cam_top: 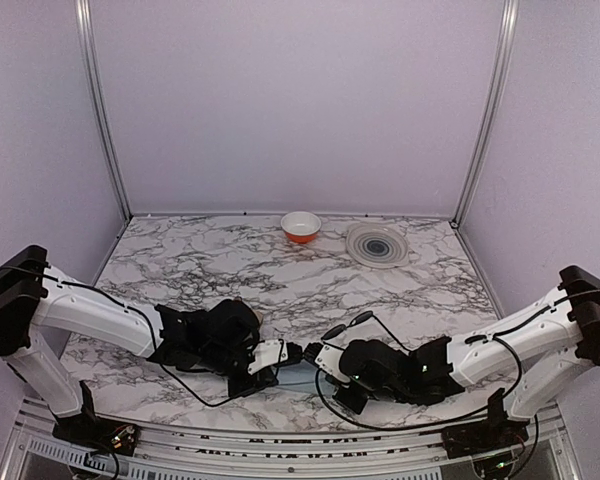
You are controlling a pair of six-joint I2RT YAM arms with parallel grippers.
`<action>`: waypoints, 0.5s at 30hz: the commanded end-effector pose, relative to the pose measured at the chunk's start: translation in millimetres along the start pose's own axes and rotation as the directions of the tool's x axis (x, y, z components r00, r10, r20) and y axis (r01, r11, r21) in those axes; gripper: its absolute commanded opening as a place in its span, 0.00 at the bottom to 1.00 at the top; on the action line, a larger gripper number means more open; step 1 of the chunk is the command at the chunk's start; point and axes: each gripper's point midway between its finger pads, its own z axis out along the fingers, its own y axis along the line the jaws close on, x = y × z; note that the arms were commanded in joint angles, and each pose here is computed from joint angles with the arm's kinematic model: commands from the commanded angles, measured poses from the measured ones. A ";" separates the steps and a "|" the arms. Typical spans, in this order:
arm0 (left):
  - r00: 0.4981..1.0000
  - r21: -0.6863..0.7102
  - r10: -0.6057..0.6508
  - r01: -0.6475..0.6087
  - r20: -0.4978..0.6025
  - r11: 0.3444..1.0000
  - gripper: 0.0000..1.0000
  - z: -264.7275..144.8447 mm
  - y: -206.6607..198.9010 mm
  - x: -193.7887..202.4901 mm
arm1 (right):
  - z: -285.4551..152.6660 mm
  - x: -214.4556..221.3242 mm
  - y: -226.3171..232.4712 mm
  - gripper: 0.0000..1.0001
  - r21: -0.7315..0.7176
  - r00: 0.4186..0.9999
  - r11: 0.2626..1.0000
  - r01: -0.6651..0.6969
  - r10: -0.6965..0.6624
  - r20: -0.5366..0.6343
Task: Organize the sunglasses
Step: Fold the glasses cleaning cloth at the center of the board.
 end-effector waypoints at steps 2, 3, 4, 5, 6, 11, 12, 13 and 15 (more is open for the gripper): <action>1.000 -0.044 -0.025 0.024 -0.015 0.999 0.00 3.6 15.5 -7.7 | 1.2 -17.9 1.0 0.00 0.003 1.000 1.000 0.016 -0.016 0.023; 1.000 -0.045 -0.026 0.025 -0.018 0.999 0.00 4.0 16.1 -7.5 | 2.0 -18.8 1.1 0.00 0.004 1.000 1.000 0.018 -0.018 0.023; 0.999 -0.045 -0.029 0.028 -0.019 0.999 0.00 4.2 16.7 -7.4 | 3.0 -18.8 0.7 0.00 0.006 1.000 1.000 0.022 -0.022 0.022; 0.999 -0.045 -0.030 0.029 -0.020 0.999 0.00 4.4 16.8 -7.3 | 4.0 -18.8 1.1 0.00 0.006 1.000 1.000 0.024 -0.025 0.019; 0.999 -0.044 -0.032 0.031 -0.022 0.999 0.00 4.2 17.4 -7.1 | 4.8 -18.1 1.4 0.00 0.006 0.999 1.000 0.029 -0.029 0.015; 0.999 -0.033 -0.039 0.038 -0.032 0.999 0.00 1.6 16.7 -6.3 | 8.0 -21.6 3.0 0.00 0.002 0.999 0.999 0.047 -0.048 0.018; 0.999 -0.031 -0.041 0.040 -0.033 0.999 0.00 1.1 16.5 -6.3 | 8.6 -21.9 2.3 0.00 0.004 0.999 0.999 0.048 -0.048 0.018; 0.999 -0.031 -0.042 0.041 -0.035 0.999 0.00 1.0 16.6 -5.8 | 9.0 -22.7 2.3 0.00 0.004 0.999 0.999 0.049 -0.049 0.020; 0.998 -0.033 -0.047 0.045 -0.037 0.998 0.00 0.9 18.0 -5.4 | 10.3 -22.7 1.1 0.00 0.009 0.999 0.999 0.052 -0.052 0.017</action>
